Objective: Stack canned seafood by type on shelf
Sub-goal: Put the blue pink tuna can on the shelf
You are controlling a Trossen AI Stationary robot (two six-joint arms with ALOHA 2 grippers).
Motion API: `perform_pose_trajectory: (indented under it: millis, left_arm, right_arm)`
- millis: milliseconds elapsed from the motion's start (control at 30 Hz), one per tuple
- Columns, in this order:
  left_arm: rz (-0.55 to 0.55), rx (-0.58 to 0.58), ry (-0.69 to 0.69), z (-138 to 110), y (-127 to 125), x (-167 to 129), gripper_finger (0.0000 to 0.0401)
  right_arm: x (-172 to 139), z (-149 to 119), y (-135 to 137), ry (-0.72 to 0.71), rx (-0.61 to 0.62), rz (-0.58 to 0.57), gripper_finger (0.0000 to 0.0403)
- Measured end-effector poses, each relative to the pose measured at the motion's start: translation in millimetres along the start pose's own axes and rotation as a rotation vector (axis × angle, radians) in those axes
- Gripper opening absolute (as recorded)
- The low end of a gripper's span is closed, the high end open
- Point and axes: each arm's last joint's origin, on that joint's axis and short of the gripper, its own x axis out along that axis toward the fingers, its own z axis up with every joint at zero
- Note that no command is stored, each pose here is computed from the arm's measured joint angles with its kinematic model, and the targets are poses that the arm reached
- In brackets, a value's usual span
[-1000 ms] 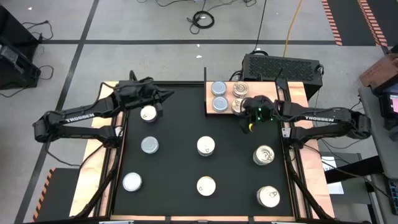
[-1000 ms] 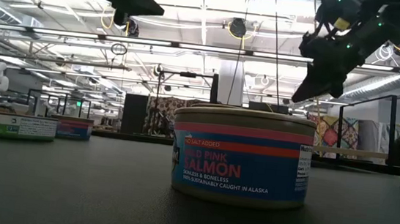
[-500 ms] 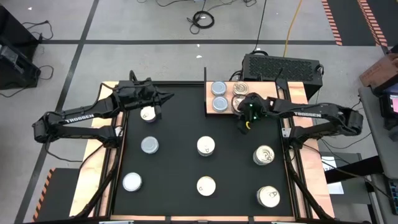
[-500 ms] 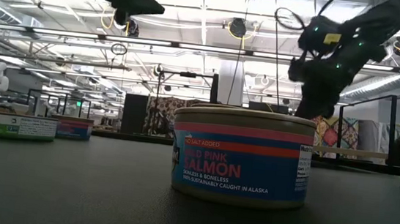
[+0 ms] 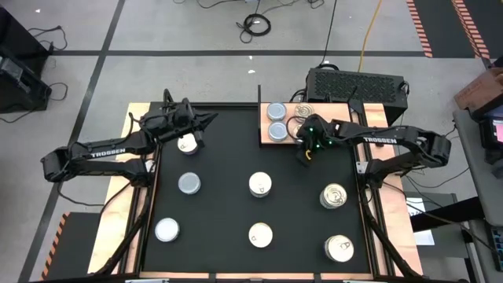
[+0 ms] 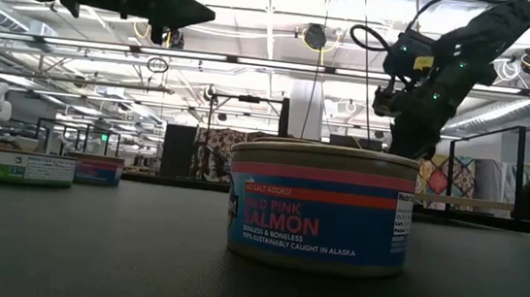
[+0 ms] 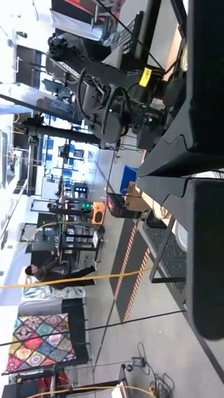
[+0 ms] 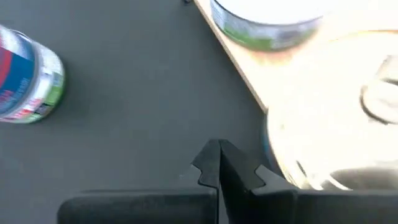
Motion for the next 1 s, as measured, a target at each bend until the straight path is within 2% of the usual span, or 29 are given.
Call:
perform_pose_trajectory:
  millis: [433,867,1000]
  left_arm:
    - [-0.005,0.007,-0.013,1.3,-0.2,0.0,0.0002]
    - [-0.042,0.001,-0.019,2.1,-1.4,0.0,0.0002]
    - [-0.049,0.001,-0.018,2.0,-1.6,-0.1,0.0002]
  right_arm:
    - [-1.3,0.5,-11.8,-0.015,0.061,-0.165,0.0]
    - [-1.9,-6.7,-12.1,0.056,0.109,-0.164,0.0]
    - [-4.7,-7.4,-7.8,0.053,0.091,-0.155,0.0]
